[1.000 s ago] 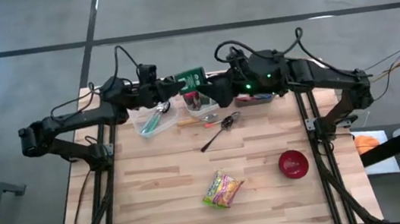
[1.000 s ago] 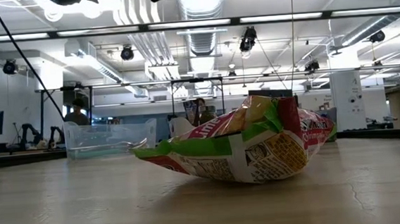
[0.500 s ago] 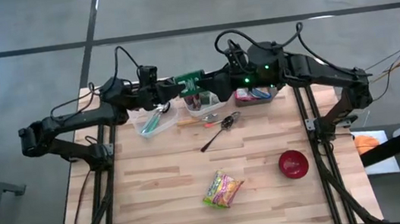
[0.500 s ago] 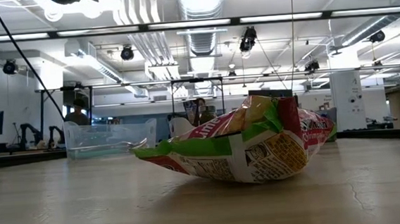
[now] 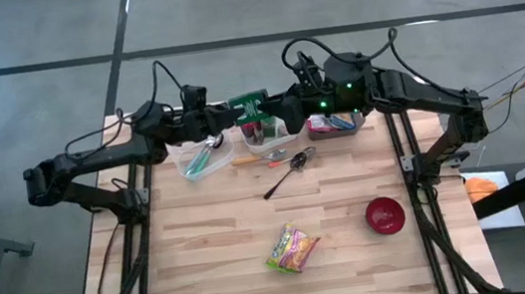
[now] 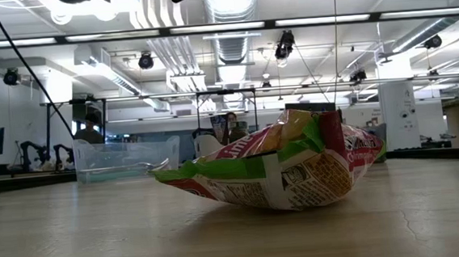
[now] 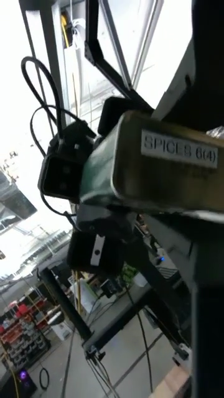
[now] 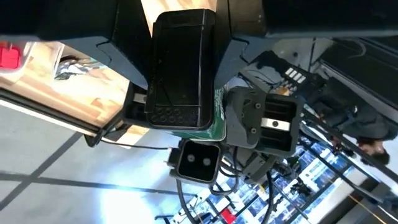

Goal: Pick & Place Food Item
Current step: Put the black seasoning can into the white bin

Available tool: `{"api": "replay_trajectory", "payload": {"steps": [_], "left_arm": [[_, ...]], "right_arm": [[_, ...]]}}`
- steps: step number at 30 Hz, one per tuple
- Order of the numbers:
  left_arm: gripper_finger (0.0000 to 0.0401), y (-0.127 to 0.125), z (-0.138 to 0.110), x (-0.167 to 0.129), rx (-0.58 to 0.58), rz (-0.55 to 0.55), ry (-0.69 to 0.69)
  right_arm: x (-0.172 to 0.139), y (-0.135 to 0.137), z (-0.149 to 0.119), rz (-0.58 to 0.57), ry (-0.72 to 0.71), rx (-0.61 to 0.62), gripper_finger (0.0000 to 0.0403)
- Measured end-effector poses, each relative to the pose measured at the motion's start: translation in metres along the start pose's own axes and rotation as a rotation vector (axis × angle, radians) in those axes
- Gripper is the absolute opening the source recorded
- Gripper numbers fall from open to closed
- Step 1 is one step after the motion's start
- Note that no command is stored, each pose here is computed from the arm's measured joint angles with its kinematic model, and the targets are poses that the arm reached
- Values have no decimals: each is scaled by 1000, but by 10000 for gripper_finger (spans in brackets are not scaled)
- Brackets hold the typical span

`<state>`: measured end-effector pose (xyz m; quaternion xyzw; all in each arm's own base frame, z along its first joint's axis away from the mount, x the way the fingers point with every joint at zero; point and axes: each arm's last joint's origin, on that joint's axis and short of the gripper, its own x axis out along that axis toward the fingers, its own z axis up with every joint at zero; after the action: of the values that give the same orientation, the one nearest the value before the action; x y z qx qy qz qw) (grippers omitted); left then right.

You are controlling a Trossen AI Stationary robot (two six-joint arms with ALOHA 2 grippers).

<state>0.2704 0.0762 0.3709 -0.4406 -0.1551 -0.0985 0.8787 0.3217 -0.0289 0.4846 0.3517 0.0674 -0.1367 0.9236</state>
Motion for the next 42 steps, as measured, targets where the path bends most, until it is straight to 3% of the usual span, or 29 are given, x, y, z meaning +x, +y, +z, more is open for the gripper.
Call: {"api": "replay_trajectory", "payload": {"steps": [6,15,25,28,34,42], "left_arm": [[268,1,-1,0,-14,9,4],[295,2,-2,-3,-61,59,30],[296,-1,-13,-36,-131,400,203],[296,0,-17,-48,-150,503,262],[296,4,-26,-64,-185,647,357],[296,4,-26,-66,-184,669,368]], "right_arm": [[0,0,2,13,-4,-14,121],[1,-16,17,30,0,-14,121],[-3,-66,48,-82,35,18,121],[-8,-88,56,-161,59,34,121],[-12,-143,59,-463,166,159,121],[29,-189,45,-618,297,217,121]]}}
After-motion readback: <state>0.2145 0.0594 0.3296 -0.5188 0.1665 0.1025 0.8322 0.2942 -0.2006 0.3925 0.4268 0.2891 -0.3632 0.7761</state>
